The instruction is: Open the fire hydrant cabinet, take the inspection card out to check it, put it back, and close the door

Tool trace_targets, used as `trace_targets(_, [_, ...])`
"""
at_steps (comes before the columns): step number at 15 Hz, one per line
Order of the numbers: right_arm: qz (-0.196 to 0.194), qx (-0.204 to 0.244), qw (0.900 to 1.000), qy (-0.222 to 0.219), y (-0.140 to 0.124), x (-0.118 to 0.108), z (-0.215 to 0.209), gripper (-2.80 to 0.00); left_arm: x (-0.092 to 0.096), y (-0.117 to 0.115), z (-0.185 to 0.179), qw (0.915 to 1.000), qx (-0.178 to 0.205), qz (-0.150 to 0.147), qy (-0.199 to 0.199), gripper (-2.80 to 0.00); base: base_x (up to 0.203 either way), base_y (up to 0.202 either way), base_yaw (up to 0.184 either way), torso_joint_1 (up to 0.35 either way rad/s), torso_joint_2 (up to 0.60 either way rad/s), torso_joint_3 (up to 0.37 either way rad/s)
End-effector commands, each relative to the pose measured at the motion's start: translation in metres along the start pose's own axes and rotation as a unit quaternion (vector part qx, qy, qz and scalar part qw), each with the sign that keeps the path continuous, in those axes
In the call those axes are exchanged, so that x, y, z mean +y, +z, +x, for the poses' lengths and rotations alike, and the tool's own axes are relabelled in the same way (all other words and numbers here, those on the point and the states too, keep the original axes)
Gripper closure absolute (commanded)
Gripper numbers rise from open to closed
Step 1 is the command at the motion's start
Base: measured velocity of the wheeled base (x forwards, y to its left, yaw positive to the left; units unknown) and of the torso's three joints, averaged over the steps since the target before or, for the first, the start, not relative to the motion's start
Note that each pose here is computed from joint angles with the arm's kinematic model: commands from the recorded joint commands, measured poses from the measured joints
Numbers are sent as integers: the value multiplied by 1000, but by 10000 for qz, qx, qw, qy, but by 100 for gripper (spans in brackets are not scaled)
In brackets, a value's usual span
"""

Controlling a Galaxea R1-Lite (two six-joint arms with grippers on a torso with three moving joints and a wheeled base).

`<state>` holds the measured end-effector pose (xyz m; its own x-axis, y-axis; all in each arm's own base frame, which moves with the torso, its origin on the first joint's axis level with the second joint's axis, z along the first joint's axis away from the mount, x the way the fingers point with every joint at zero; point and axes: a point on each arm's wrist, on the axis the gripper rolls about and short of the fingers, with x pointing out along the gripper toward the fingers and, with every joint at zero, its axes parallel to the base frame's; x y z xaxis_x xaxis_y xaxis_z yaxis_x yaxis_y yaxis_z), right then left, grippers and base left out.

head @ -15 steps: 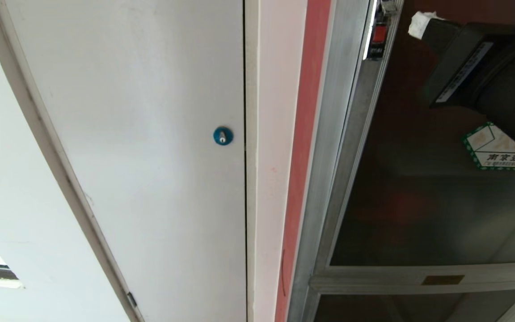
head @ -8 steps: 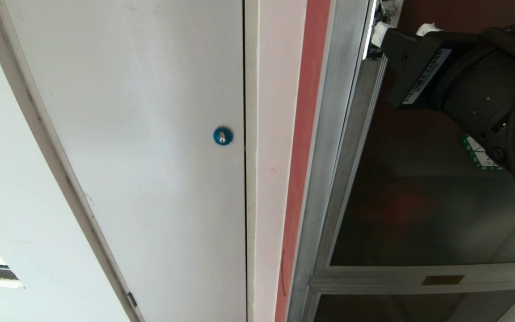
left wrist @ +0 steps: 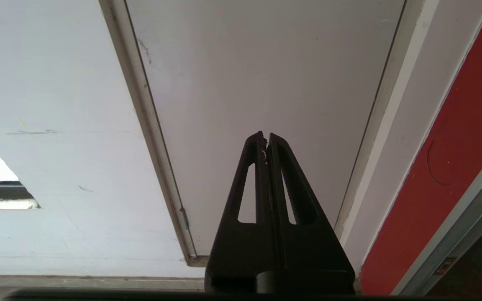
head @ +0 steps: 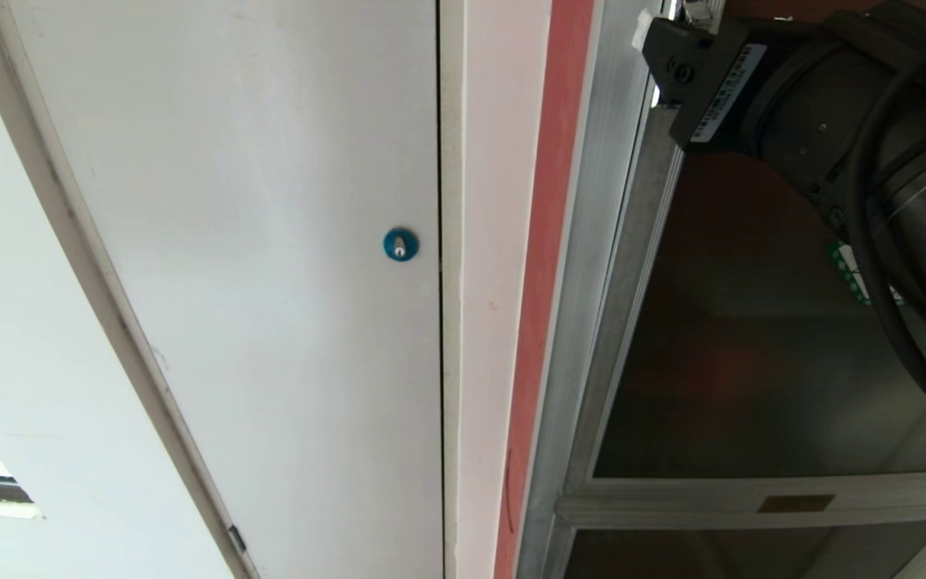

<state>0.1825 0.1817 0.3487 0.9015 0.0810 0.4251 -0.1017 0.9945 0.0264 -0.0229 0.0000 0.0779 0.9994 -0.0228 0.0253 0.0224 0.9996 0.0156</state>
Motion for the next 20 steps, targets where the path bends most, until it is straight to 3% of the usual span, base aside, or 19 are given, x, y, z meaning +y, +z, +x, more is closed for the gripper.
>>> trace_targets(1, [-53, 17, 10000, -55, -4, 1, 4, -280, 0, -4, 1, 10000, 73, -1, -2, 0, 0, 0, 0, 0, 0, 0])
trace_targets(6, [-82, -41, 9998, -160, -1, -1, 11, -280, 0, -4, 1, 10000, 73, -1, -2, 0, 0, 0, 0, 0, 0, 0])
trace_targets(7, [-82, -52, 9998, -181, -1, -2, 12, 0, 0, -4, 1, 10000, 73, -1, -2, 0, 0, 0, 0, 0, 0, 0])
trace_targets(20, [-163, -3, 9998, -111, 2, -2, 16, 0, 0, -4, 1, 10000, 73, -1, -2, 0, 0, 0, 0, 0, 0, 0])
